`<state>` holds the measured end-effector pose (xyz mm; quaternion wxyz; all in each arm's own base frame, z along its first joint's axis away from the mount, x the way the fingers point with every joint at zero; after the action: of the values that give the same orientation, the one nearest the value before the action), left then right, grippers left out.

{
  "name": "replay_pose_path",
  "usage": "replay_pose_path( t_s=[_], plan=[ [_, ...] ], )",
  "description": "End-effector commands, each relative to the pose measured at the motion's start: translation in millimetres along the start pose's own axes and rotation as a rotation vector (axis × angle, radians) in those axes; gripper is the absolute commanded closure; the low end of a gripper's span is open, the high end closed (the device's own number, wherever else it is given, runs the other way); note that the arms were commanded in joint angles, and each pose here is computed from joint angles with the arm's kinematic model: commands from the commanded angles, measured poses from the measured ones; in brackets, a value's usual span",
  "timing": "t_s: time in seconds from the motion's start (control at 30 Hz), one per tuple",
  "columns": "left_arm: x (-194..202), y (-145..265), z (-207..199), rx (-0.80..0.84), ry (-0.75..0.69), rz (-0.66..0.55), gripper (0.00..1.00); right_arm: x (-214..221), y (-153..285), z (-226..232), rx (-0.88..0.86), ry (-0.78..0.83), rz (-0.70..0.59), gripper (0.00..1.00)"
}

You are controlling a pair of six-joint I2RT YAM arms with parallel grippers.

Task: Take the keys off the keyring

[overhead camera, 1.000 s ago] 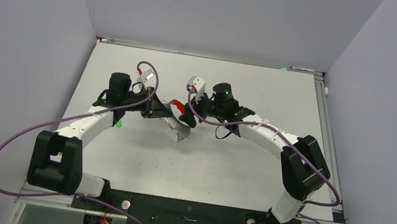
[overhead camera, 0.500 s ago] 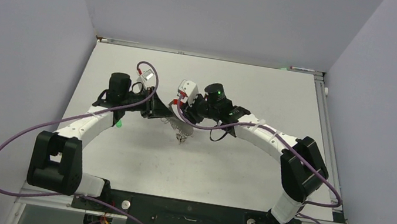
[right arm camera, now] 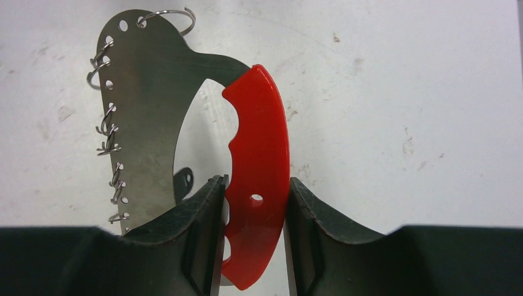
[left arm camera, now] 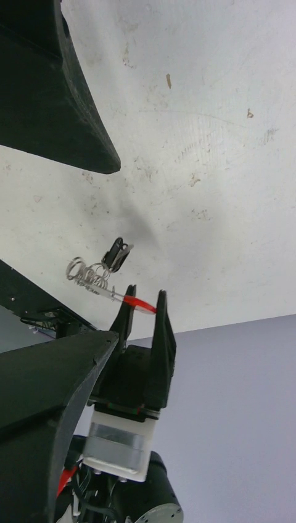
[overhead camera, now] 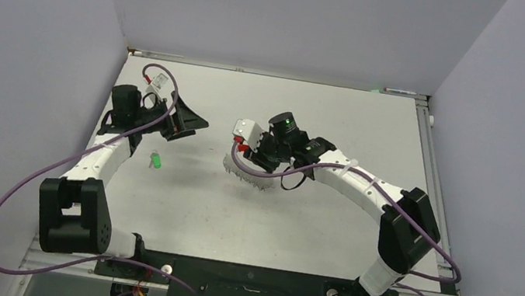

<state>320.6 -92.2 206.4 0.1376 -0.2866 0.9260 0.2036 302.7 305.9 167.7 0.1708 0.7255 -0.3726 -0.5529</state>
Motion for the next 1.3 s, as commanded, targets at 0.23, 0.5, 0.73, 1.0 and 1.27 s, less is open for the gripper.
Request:
replay_pose_path(
  t_s=[0.23,0.5,0.73,1.0,1.27],
  plan=[
    [-18.1,11.9,11.6,-0.051,-0.074,-0.042,0.04,-16.1,58.8,99.3,-0.324,0.180,-0.054,0.95],
    [-13.6,17.1,14.6,-0.061,-0.078,-0.051,0.04,32.4,10.4,135.8,-0.345,0.208,0.062,0.95],
    [-6.6,18.5,19.9,-0.062,-0.072,-0.051,0.04,41.2,-15.0,105.1,-0.298,0.173,0.096,0.95],
    [-7.8,16.8,24.6,-0.072,-0.059,-0.048,0.04,39.9,-29.0,64.5,-0.316,0.120,0.072,0.95],
    [-6.1,17.2,29.1,-0.097,-0.066,-0.037,0.04,70.1,-58.8,34.6,-0.306,0.093,0.121,0.94]
  ],
)
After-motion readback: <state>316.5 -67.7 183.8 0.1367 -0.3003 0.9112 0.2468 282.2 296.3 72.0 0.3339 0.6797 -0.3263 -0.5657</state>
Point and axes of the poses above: each gripper's point midway between its finger pads, its own y axis back along the fingers, its own z axis along the line the jaws close on, x = y × z, the point moved 4 cm from there along y, back along the fingers, and after that the axes turned 5 degrees about y, right-handed, at the moved point
